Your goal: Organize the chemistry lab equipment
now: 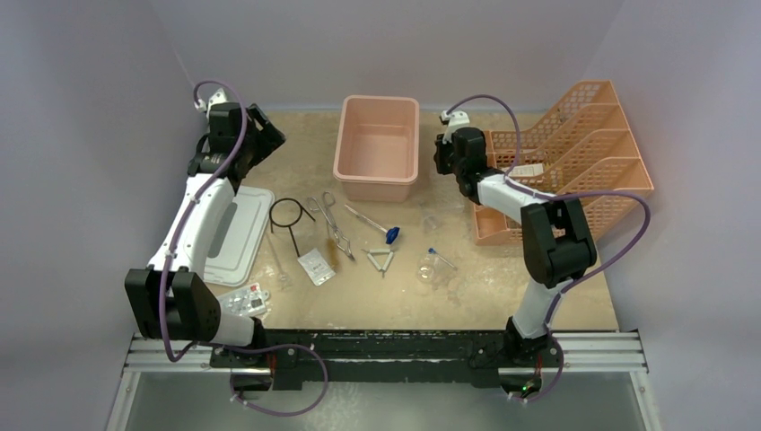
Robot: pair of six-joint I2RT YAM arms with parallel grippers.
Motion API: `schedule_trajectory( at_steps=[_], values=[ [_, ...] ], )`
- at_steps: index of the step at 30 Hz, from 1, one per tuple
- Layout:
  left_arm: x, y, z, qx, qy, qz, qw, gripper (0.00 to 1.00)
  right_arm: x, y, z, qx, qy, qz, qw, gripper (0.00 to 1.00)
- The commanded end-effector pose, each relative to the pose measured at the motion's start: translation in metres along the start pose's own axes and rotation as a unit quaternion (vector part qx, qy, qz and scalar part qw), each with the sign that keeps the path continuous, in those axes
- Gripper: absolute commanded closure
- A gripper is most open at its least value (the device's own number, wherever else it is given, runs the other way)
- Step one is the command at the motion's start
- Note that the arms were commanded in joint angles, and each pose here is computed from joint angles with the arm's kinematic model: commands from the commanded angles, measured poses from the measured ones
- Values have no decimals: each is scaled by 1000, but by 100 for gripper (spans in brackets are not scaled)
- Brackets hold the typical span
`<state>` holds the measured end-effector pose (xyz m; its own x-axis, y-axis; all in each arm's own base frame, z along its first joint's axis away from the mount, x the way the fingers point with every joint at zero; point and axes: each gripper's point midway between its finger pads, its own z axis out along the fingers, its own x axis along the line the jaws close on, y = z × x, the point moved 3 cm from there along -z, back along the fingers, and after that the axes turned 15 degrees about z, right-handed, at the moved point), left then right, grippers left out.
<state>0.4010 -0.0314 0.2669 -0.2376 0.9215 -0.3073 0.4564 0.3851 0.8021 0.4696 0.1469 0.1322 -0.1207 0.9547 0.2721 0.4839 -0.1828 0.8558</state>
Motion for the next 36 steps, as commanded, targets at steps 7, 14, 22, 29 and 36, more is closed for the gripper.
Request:
schedule_trajectory(
  at_steps=[7, 14, 22, 29, 36],
  values=[
    [2, 9, -9, -26, -7, -14, 1000, 28, 5, 10, -18, -6, 8, -21, 1000, 88],
    [3, 8, -8, -24, -5, -16, 1000, 29, 6, 2, -13, 3, 16, -21, 1000, 88],
    [4, 7, -8, -23, -4, -15, 1000, 29, -1, 0, 2, -17, -1, -26, 1000, 88],
    [5, 6, -9, -22, -3, -15, 1000, 29, -9, -2, 7, -28, -21, -24, 999, 88],
    [8, -1, -8, -20, -4, -20, 1000, 29, -18, -9, 8, -45, -42, -20, 998, 88]
  ],
)
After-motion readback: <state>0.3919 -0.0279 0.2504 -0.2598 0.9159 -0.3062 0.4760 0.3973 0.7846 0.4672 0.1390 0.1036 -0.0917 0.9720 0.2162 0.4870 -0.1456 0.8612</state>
